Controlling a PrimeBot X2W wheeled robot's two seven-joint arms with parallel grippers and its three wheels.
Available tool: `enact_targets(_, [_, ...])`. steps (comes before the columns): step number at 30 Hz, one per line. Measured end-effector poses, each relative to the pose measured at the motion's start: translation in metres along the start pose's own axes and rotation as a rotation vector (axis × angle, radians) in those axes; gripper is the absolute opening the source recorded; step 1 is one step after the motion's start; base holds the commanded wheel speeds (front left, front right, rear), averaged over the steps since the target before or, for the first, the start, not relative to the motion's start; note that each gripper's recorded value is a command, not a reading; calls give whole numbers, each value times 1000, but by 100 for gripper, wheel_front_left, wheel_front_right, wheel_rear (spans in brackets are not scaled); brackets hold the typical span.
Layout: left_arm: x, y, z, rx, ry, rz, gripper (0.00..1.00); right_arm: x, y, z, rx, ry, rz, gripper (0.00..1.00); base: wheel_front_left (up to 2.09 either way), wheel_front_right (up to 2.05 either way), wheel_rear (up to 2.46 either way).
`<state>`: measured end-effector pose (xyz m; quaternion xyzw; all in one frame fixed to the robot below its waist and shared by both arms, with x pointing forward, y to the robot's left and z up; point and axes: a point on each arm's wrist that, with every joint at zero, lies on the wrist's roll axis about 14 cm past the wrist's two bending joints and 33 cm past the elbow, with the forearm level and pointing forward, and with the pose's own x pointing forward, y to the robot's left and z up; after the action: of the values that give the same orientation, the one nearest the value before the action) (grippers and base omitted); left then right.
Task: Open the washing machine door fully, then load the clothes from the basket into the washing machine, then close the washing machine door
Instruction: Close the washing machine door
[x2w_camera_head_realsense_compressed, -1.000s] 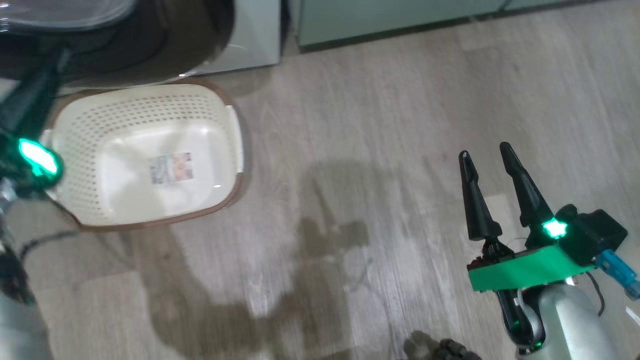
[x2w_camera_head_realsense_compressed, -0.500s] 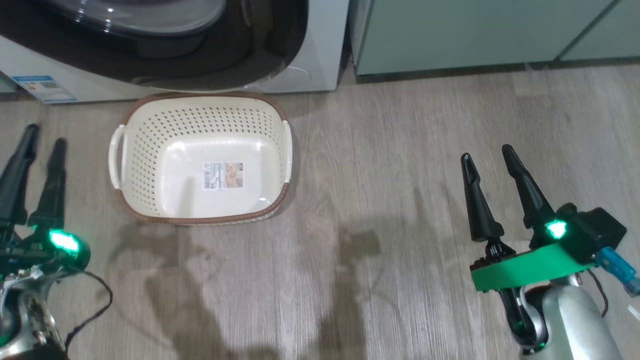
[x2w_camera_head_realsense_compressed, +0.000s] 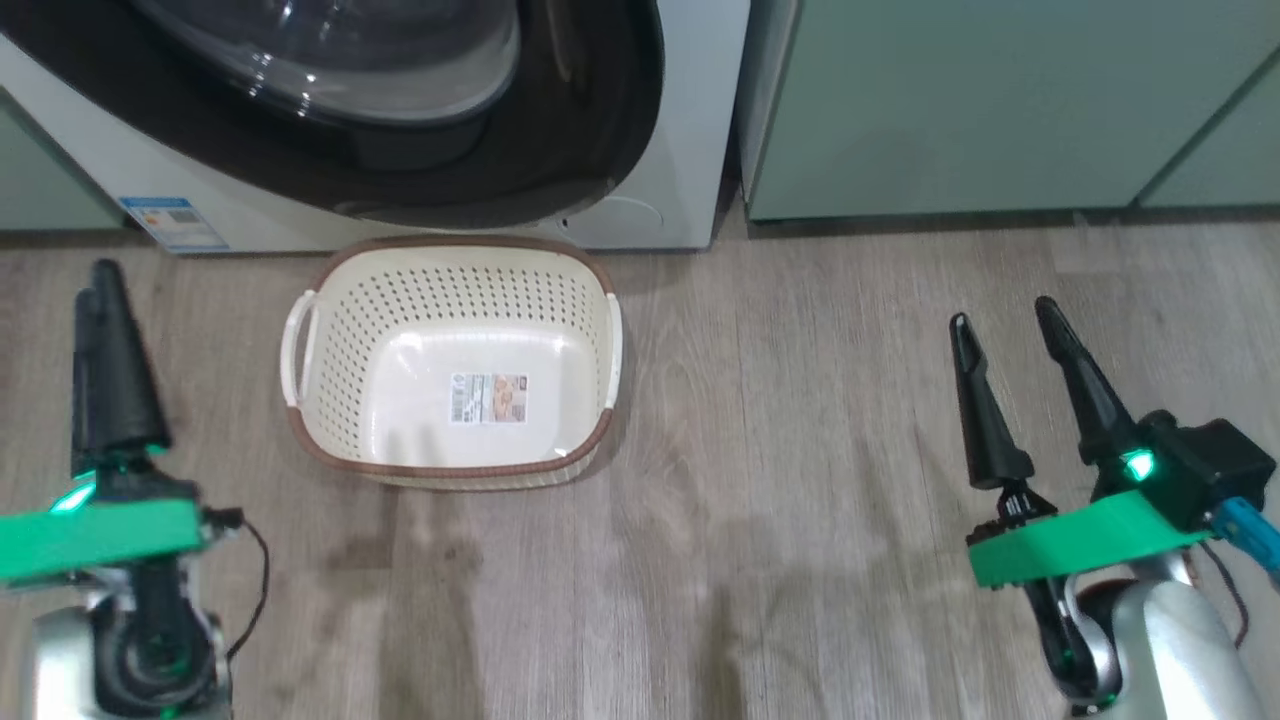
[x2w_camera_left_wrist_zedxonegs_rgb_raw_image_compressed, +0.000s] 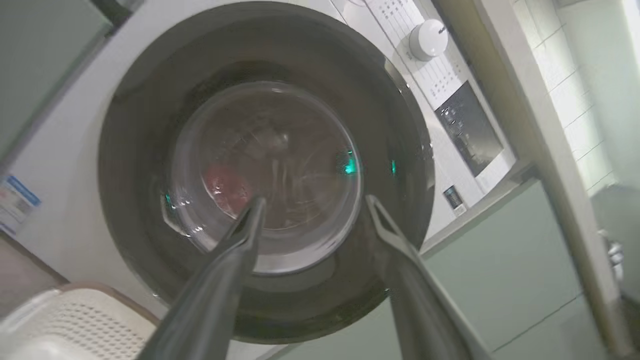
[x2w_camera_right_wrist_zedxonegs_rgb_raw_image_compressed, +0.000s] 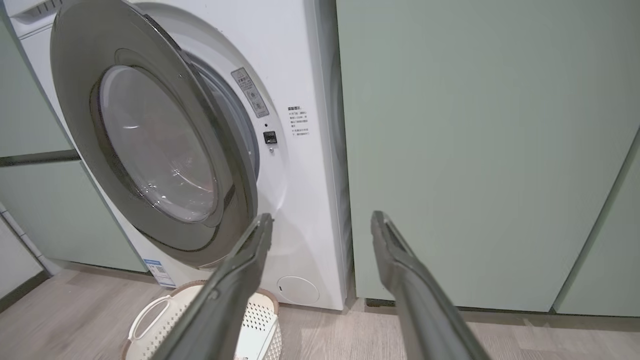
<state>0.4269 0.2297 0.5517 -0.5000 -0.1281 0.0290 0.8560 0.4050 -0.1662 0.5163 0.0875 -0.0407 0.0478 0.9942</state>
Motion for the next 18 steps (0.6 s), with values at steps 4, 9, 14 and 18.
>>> enact_targets(4, [-10, -17, 2, 328, -7, -88, 100, -5, 0, 8, -16, -8, 0, 100, 0, 0, 0])
enact_targets(9, [-21, -31, -7, 630, 22, -149, 100, -15, 1, 9, -34, 8, 1, 100, 0, 0, 0])
enact_targets(14, [-43, -25, -24, 798, 85, -159, 100, -24, -1, 13, -45, 12, -8, 100, 0, 0, 0])
enact_targets(18, [-58, -20, -28, 872, 117, -159, 100, -35, -4, 11, -47, 23, -21, 100, 0, 0, 0])
